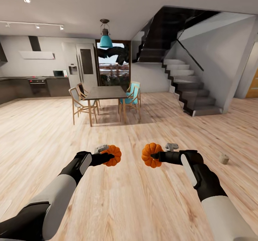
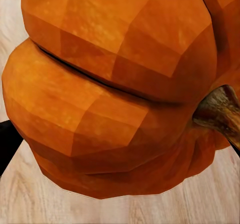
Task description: Place each of the two pumpkins and all three candles from the living room inside a cabinet in the living room (use any cabinet), then make sure every cabinet is closed, and position the cauldron so it is next to a table in the living room.
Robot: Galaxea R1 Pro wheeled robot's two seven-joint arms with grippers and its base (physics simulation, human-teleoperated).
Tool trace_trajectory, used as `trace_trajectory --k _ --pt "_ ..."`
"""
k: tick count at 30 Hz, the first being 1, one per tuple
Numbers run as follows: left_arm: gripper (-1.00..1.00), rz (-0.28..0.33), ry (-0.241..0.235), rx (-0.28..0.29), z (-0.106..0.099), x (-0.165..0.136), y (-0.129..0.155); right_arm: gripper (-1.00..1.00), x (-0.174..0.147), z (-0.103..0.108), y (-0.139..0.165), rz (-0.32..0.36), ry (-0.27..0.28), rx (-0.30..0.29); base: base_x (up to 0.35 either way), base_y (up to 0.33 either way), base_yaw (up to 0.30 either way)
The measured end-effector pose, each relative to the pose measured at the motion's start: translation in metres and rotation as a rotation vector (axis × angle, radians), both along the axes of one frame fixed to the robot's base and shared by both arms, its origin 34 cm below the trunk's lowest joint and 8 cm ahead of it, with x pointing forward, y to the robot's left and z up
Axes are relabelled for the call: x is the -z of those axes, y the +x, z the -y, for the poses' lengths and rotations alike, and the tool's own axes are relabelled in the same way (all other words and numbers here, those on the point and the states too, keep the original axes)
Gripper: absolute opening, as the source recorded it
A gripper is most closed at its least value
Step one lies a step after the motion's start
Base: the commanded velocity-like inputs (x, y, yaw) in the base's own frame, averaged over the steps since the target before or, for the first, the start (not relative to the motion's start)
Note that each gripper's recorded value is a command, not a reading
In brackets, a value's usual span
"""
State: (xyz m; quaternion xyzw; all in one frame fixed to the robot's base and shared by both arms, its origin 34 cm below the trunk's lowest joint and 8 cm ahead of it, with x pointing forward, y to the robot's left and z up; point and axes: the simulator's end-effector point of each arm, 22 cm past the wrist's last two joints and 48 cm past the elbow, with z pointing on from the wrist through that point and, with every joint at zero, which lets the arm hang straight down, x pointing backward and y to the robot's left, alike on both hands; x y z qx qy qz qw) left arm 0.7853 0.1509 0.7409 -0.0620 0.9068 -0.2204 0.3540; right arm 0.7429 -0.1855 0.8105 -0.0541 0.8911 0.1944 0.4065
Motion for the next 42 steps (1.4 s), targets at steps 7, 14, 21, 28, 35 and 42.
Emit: trace_trajectory --k 7,14,21,28,35,42 --pt "-1.0 0.0 0.002 0.0 -0.0002 0.0003 -0.0001 -1.0 0.0002 0.0003 0.0 0.0 -0.002 0.0 0.221 0.0 0.0" --pt "-1.0 0.0 0.003 0.001 -0.0003 0.0006 -0.0002 -1.0 0.0004 0.0005 0.0001 0.0 -0.003 0.0 0.224 0.0 0.0" --pt "-1.0 -0.001 0.0 0.0 0.0 0.0006 0.0 -1.0 0.0003 -0.0001 0.0002 0.0 0.0 0.0 0.104 0.0 0.0" --pt "-1.0 -0.001 0.0 0.0 0.0 0.0007 -0.0002 -1.0 0.0001 -0.0003 0.0001 0.0 0.001 -0.001 0.035 0.0 0.0" --pt "-1.0 -0.001 0.0 0.0 0.0 0.0003 -0.0002 -1.0 -0.0001 -0.0003 -0.0001 0.0 0.001 -0.001 0.195 0.0 0.0" --pt "-1.0 0.0 0.002 0.0 -0.0002 0.0 -0.0001 -1.0 0.0 0.0 -0.0001 0.0 -0.001 -0.001 0.3 0.0 0.0"
